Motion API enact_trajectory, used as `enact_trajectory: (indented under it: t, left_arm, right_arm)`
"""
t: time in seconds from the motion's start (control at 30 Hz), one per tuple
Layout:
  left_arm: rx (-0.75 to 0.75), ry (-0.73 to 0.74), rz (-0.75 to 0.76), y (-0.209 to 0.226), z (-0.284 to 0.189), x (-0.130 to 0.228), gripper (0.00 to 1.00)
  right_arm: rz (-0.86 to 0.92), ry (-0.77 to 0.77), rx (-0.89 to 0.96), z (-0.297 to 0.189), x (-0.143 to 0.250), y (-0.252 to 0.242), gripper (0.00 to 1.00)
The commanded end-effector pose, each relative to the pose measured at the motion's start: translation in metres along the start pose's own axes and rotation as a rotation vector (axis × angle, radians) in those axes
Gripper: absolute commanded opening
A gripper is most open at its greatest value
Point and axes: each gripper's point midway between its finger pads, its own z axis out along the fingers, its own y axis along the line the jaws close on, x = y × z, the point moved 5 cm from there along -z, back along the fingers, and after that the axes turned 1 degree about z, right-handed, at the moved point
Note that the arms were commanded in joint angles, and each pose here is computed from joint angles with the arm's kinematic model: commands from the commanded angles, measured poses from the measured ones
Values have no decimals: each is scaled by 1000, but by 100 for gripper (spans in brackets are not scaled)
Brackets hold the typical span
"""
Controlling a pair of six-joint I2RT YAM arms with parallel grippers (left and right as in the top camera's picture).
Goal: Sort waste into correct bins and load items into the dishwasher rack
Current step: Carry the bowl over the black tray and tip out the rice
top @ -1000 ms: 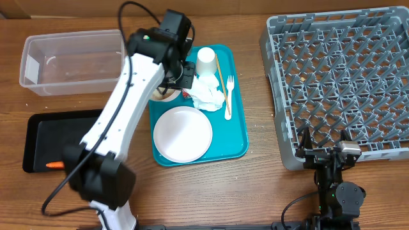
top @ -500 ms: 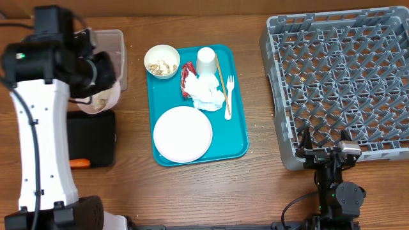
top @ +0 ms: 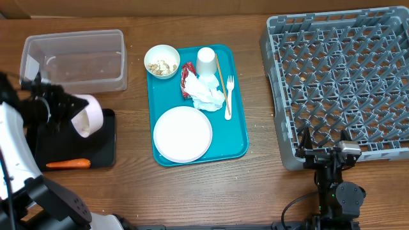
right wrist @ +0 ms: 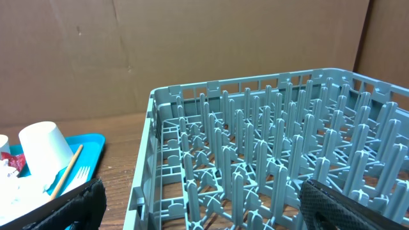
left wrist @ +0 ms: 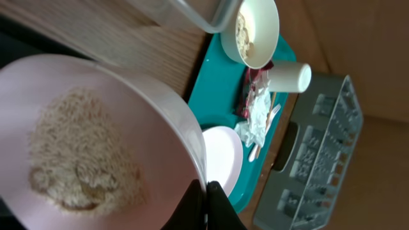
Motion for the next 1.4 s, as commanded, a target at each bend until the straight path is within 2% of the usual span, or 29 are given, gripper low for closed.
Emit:
enact_trajectory:
  t: [0.0,0.1,0.17,0.37,0.43,0.77,0.9,1.0,1.1,1.2,1.37]
  left_arm:
    - [155,-28,-40,22,3,4,4]
    - [322,-98,-58,41,8,3,4]
    - [486,-152,-59,49,7,5,4]
    - [577,-201,-176,74,7,11,4]
    - [652,-241,-166,77,-4,9,4]
    - [697,-253,-268,85,-17,9,4]
    - [625,-294,-237,94,-16,1,4]
    - [747,-295,-153,81,-27,0,4]
    - [789,-273,-178,77,-30,1,4]
    - [721,-306,-149,83,-27,-4,4]
    - [760,-304,-112,79,-29,-3,4]
  right_arm:
    - [-1,-5,9,0,2,-2,100]
    - [-1,-5,9,0,2,-2,100]
    - [-1,-5,9,0,2,-2,100]
    - [-1,-5,9,0,2,-2,100]
    - [-1,-5,9,0,2,-2,100]
    - [-1,-5,9,0,2,-2,100]
    - [-1,-5,9,0,2,-2,100]
    - [-1,-5,9,0,2,-2,100]
    - [-1,-5,9,0,2,-2,100]
    - [-1,-5,9,0,2,-2,100]
    - [-1,-5,9,0,2,-2,100]
